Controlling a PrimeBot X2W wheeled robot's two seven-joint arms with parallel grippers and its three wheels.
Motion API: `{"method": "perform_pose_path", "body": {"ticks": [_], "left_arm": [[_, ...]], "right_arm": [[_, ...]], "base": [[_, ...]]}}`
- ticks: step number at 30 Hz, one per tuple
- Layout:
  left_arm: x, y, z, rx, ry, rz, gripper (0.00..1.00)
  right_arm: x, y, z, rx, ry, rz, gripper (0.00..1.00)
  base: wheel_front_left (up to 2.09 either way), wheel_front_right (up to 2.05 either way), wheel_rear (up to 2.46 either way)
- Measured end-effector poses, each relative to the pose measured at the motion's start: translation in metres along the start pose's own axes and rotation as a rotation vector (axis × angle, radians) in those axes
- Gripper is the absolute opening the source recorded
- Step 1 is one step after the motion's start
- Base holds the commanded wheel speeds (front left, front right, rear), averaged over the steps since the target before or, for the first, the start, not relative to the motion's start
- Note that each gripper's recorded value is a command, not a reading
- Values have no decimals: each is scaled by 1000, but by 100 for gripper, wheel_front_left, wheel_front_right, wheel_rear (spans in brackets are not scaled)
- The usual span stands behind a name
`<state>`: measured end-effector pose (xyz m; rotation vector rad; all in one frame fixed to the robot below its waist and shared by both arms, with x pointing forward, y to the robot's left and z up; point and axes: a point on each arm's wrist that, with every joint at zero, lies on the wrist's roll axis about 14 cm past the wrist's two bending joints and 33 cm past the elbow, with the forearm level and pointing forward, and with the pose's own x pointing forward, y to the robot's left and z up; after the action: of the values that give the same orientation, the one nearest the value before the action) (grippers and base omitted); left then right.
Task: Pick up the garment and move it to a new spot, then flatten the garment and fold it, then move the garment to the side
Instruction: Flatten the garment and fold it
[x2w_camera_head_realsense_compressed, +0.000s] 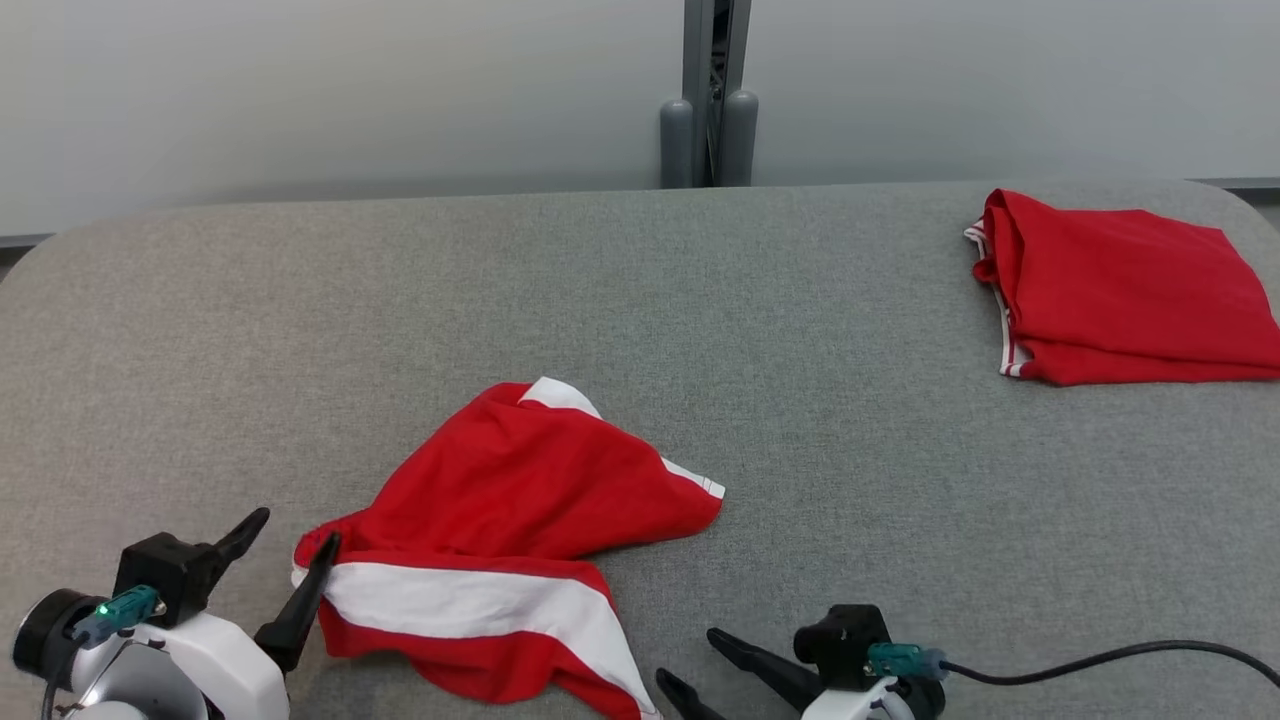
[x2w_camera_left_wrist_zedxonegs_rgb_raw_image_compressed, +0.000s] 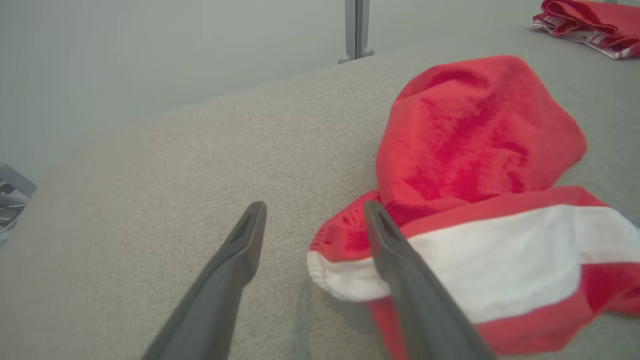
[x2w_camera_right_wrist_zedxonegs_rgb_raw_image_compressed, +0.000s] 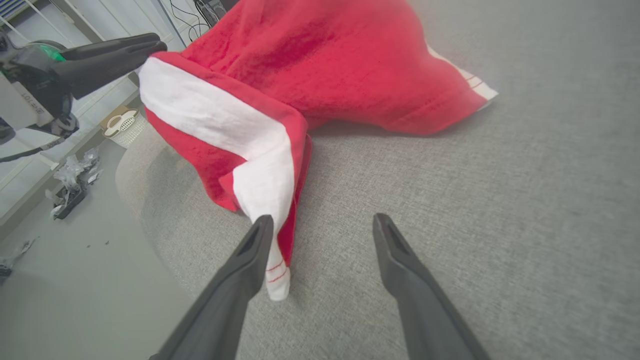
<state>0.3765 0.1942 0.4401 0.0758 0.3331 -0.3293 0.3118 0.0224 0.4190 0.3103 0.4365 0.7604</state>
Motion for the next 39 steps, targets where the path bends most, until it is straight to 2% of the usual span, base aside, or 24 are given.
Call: {"method": "perform_pose_path", "body": {"ticks": [6,19,24,25,26,28,36,39], "left_arm": [[11,-7,-16,-19,57,-36,100],[1,-9,-20,-64,93,-61,100],[4,-20,-37,-129,155,-79,100],[4,-21,-41,-134,168,-82,96],[5,-24,-42,-147,166,-87,47],[9,-29,-41,-163,161,-101,0],[10,-21,-44,-153,154,-85,0],[11,-17,-31,-148,84,-74,0]], "right_arm": [[11,11,-10,8,43,58,100],[18,22,-28,0,119,127,100],[19,22,-35,-16,154,134,100],[19,22,-36,-17,158,133,100],[19,21,-36,-16,160,132,49],[19,19,-36,-26,161,127,0],[18,15,-30,-37,136,112,0],[21,11,-14,-57,90,108,0]], "base": [[0,0,0],[0,0,0],[0,0,0],[0,0,0],[0,0,0],[0,0,0],[0,0,0],[0,0,0]]}}
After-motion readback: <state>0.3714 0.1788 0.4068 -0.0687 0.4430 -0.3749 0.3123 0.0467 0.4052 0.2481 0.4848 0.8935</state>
